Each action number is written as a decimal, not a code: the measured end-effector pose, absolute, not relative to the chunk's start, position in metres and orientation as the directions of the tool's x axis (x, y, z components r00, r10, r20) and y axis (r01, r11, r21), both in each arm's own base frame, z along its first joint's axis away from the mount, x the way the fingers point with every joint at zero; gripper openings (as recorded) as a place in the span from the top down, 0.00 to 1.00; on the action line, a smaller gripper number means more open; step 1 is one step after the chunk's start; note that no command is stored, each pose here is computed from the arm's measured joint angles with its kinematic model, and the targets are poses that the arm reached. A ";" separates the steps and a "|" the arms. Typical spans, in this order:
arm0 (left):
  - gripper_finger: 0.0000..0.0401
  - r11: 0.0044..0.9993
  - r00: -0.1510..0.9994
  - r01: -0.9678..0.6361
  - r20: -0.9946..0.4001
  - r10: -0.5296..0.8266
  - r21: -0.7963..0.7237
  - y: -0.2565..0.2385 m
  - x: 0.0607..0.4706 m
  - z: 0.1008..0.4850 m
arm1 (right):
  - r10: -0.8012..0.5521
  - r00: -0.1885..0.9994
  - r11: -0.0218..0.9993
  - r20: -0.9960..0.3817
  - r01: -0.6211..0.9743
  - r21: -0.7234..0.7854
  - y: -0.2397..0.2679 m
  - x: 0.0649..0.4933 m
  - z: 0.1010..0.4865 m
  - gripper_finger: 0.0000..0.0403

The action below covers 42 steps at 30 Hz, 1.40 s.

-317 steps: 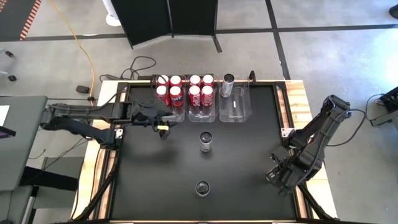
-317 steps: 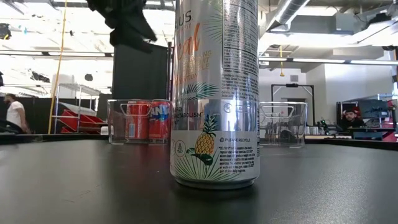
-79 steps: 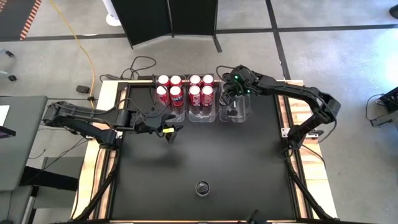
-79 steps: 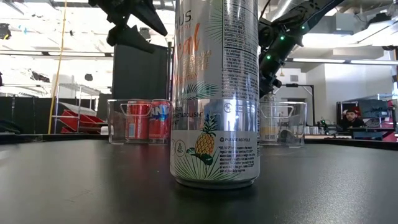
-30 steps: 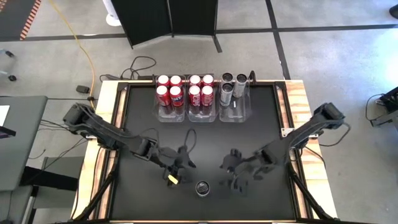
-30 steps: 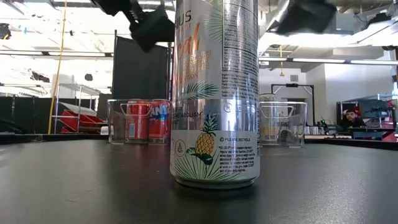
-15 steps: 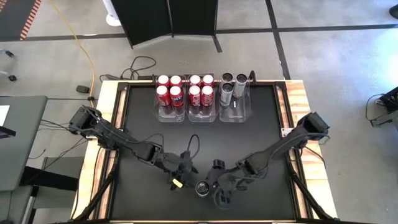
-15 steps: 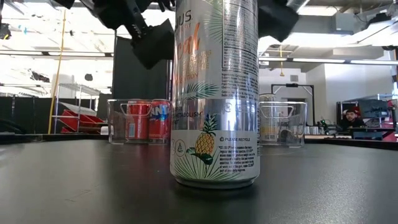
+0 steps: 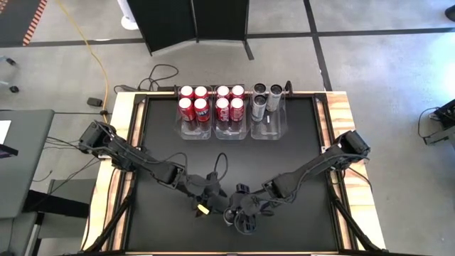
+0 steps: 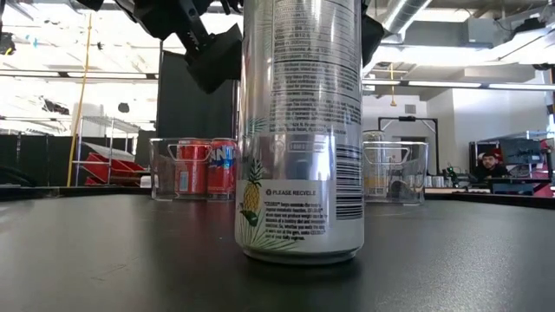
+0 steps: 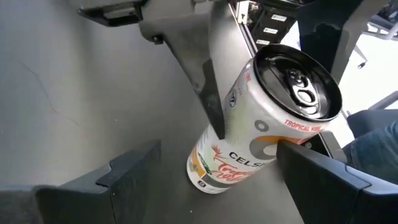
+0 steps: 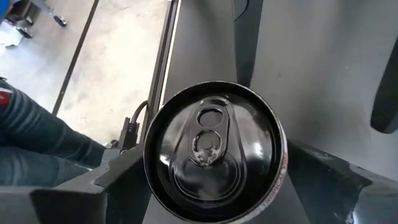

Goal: Sort soda cans
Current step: Put the white yellow soda can into the right transparent bin

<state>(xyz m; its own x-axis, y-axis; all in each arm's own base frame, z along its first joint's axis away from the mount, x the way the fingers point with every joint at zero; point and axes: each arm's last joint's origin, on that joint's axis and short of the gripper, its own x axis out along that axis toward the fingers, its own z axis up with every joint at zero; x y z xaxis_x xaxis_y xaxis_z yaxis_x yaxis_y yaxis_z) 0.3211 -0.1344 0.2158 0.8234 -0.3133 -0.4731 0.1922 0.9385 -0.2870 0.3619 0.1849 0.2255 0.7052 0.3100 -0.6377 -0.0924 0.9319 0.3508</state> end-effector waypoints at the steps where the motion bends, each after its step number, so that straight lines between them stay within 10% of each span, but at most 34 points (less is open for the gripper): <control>1: 0.21 0.938 0.823 0.192 -0.474 -0.313 -0.287 -0.134 0.321 0.216 | 0.312 0.704 0.931 -0.638 -0.091 0.354 0.184 0.362 0.225 0.13; 20: 0.21 0.951 0.909 0.057 -0.378 -0.175 -0.303 -0.090 0.295 0.278 | 0.214 0.744 0.929 -0.633 0.045 0.366 0.160 0.359 0.246 0.39; 42: 0.21 0.943 0.956 -0.286 -0.115 0.269 -0.171 -0.039 0.237 0.353 | -0.442 0.618 0.778 -0.650 0.625 0.064 -0.026 0.224 0.366 0.39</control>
